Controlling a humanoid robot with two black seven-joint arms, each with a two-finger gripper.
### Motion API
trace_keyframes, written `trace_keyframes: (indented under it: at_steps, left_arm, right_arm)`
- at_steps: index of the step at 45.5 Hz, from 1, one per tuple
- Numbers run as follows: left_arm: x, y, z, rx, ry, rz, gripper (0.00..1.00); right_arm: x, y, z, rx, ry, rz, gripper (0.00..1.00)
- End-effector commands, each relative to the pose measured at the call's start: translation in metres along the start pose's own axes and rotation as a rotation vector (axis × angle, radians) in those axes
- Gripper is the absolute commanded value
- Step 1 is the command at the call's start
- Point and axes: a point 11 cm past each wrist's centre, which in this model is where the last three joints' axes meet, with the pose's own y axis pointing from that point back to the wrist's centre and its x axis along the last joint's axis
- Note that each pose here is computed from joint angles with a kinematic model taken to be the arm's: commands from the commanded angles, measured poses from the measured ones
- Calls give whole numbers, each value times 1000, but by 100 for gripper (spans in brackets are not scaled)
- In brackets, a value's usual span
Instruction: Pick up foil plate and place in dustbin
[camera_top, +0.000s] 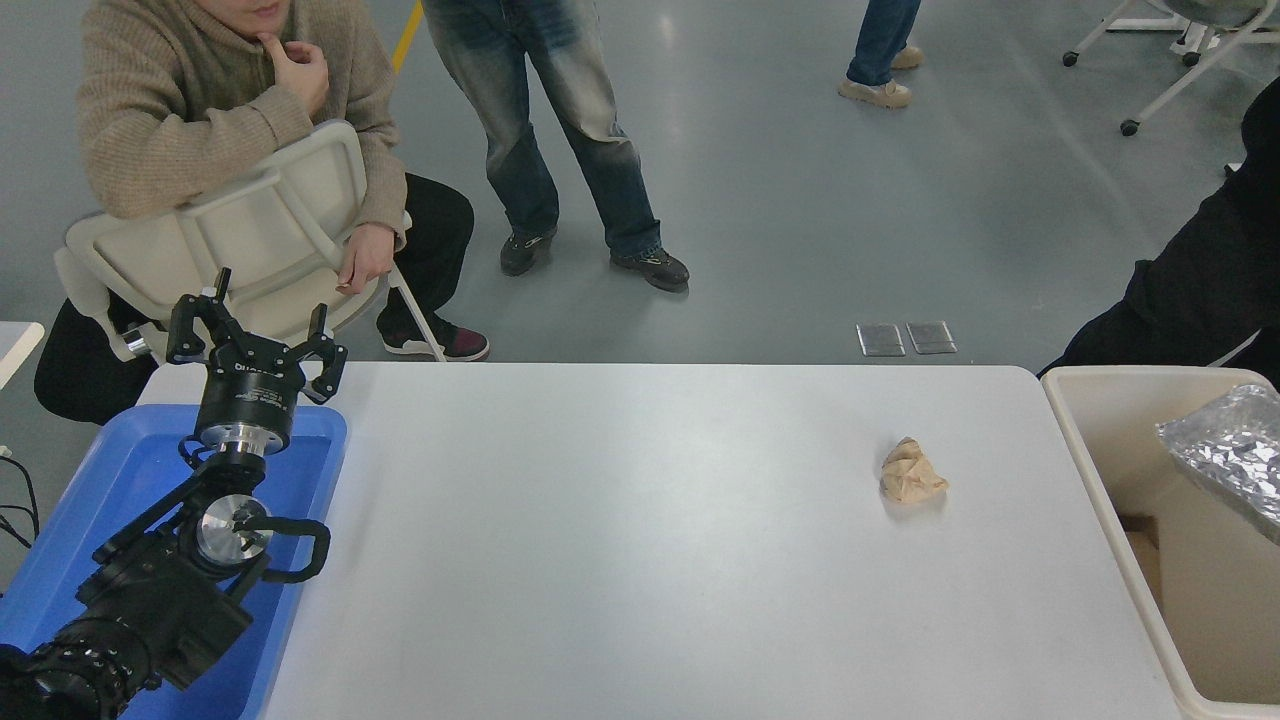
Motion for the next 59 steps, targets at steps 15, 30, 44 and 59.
trace_keyframes:
  at_steps: [15, 30, 44, 59]
  left_arm:
    - [0, 0, 0, 0, 0, 0, 99]
    - [0, 0, 0, 0, -1, 1, 99]
    - [0, 0, 0, 0, 0, 0, 99]
    - [0, 0, 0, -2, -1, 1, 99]
  right_arm:
    - [-32, -12, 14, -29, -1, 78, 0]
    - [-31, -12, 14, -31, 25, 80, 7]
    - [-26, -11, 8, -18, 12, 132, 73]
    - [-27, -4, -14, 11, 46, 75, 75]
